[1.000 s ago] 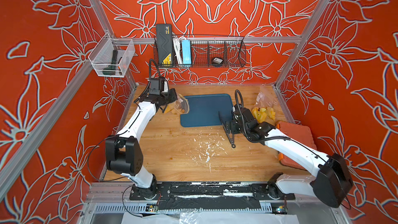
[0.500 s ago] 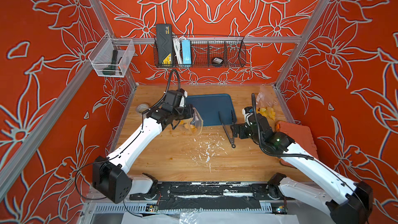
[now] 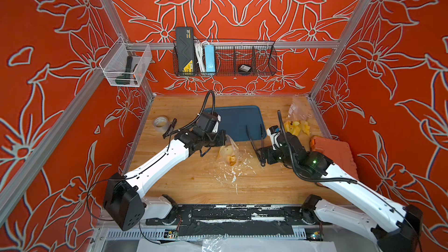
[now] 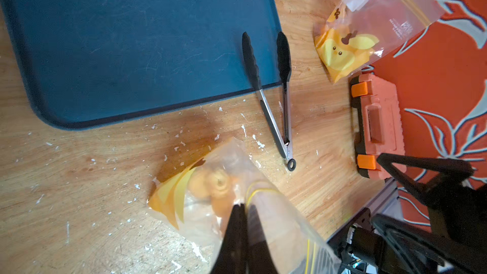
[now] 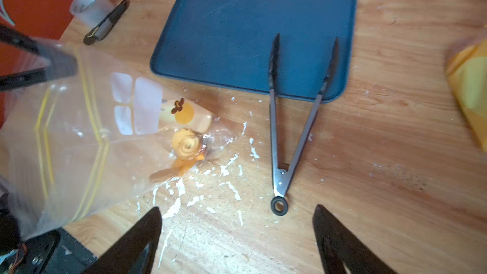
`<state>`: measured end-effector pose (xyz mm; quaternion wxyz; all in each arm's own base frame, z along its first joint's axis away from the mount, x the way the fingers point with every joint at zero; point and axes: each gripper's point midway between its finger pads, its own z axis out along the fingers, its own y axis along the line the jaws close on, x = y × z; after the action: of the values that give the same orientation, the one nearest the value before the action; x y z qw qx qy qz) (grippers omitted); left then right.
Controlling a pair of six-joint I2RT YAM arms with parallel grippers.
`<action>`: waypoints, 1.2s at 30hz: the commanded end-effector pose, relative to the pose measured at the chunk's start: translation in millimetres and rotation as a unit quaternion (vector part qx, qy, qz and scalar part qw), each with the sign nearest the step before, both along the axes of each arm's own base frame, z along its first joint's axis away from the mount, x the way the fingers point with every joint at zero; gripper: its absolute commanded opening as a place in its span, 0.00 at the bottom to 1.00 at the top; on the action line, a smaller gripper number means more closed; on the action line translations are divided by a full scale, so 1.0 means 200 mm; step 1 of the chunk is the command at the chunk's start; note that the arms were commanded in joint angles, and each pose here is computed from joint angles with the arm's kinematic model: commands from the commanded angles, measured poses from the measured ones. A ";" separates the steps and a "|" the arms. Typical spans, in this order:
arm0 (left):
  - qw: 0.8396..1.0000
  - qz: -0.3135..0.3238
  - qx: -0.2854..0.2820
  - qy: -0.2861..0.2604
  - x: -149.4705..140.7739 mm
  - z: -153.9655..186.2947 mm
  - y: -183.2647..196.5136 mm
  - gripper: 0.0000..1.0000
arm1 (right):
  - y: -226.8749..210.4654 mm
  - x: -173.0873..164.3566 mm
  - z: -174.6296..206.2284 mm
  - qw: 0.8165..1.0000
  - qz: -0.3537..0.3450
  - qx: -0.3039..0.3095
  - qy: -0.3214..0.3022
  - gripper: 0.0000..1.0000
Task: Put the cookies into a resealable bag to prevent moisture
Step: Place the ziploc bag at the center of the board.
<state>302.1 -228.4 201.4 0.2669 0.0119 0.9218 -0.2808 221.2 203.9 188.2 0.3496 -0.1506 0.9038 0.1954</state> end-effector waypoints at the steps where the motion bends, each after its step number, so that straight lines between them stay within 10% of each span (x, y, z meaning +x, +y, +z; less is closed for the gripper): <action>1: 1.000 0.001 0.016 -0.025 0.04 0.01 0.01 0.00 | 0.12 -0.01 0.09 0.999 0.009 0.038 -0.004 0.89; 12: 0.999 -0.003 0.040 -0.022 0.02 -0.06 0.05 0.19 | 0.50 -0.04 0.22 0.975 0.206 0.057 -0.058 0.79; 22: 0.998 -0.003 0.046 -0.037 0.02 -0.05 0.07 0.42 | 0.55 0.22 0.06 0.985 0.155 -0.050 -0.049 0.63; 28: 0.992 0.017 0.045 -0.119 0.01 0.07 0.16 0.83 | 0.52 0.34 0.04 0.991 0.123 -0.045 -0.037 0.43; 36: 0.943 -0.041 0.024 -0.329 -0.07 0.26 0.19 0.96 | 0.46 0.42 -0.03 0.992 0.126 0.020 0.026 0.25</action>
<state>286.6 -184.5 220.8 0.4561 0.0823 0.8511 -0.2465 305.3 290.7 180.8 0.3200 -0.2543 0.8866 0.2165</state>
